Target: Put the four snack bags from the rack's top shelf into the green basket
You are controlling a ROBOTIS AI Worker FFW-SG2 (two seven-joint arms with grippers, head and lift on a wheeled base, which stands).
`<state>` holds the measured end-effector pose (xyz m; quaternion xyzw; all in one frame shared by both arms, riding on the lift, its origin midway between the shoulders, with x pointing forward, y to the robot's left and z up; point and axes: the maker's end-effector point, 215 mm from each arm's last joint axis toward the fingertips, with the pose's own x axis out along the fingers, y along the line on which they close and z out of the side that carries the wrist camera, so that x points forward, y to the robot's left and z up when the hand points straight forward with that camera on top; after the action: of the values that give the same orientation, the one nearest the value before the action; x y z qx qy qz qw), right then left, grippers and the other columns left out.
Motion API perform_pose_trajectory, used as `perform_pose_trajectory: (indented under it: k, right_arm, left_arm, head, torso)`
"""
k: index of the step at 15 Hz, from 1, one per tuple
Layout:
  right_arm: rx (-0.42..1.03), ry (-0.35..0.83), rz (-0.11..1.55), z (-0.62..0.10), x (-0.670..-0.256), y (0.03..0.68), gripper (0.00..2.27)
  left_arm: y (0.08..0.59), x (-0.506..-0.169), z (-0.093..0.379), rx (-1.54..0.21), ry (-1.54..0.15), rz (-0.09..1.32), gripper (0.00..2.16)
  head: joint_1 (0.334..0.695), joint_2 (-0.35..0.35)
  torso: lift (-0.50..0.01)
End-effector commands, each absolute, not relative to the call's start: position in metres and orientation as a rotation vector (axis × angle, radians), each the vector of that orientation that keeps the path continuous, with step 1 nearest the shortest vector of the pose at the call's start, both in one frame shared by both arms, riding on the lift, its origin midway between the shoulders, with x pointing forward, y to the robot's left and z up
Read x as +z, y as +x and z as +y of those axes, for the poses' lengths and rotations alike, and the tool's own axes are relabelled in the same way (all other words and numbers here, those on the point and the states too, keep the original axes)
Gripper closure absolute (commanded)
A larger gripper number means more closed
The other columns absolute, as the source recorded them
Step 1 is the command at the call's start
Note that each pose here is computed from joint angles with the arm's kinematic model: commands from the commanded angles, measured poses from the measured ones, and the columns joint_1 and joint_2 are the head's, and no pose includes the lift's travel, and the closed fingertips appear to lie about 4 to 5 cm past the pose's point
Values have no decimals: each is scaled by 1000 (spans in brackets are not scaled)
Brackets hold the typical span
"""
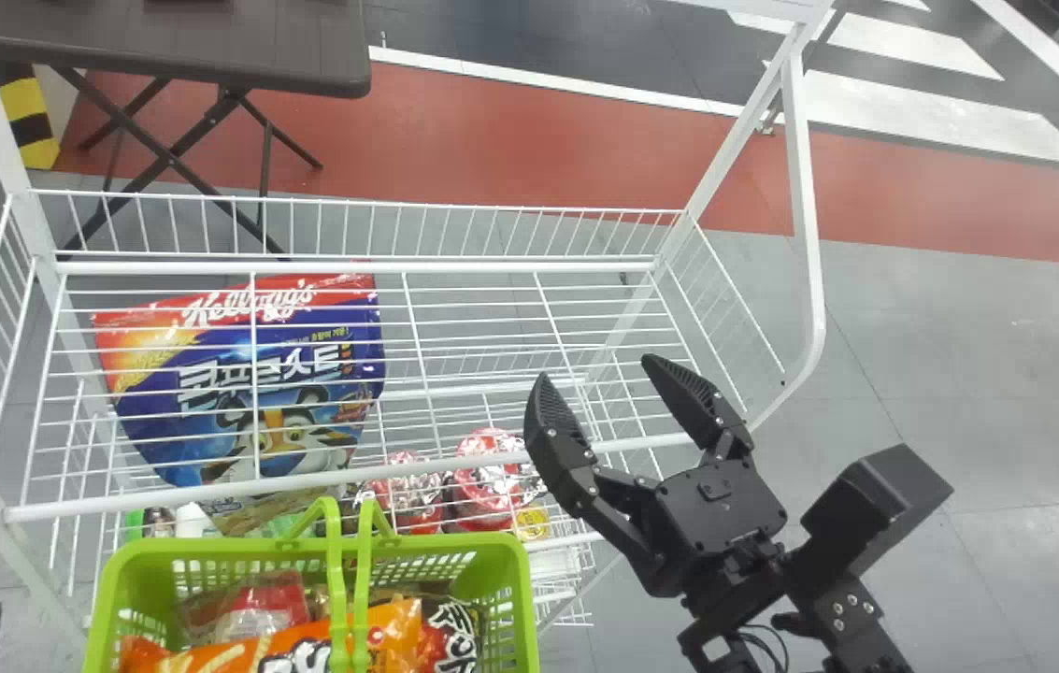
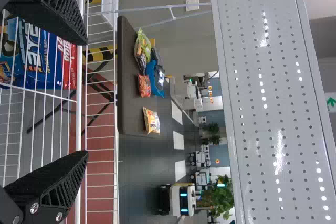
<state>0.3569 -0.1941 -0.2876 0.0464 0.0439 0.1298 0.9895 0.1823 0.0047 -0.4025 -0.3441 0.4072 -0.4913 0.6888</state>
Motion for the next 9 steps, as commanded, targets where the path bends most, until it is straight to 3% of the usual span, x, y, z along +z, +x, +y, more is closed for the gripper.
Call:
perform_pose_trajectory:
  k: [1,9]
  right_arm:
    - [257,93,88,-195,-288,357,66]
    - [255,93,86,-196,-286,357,66]
  left_arm:
    - [182,-402,4,-1100,-773,909,2148]
    - [183,-401,3,-1103,-773,907,2148]
  head:
    - [695,-350]
    - [695,-350]
  torso:
    - [0]
    - [0]
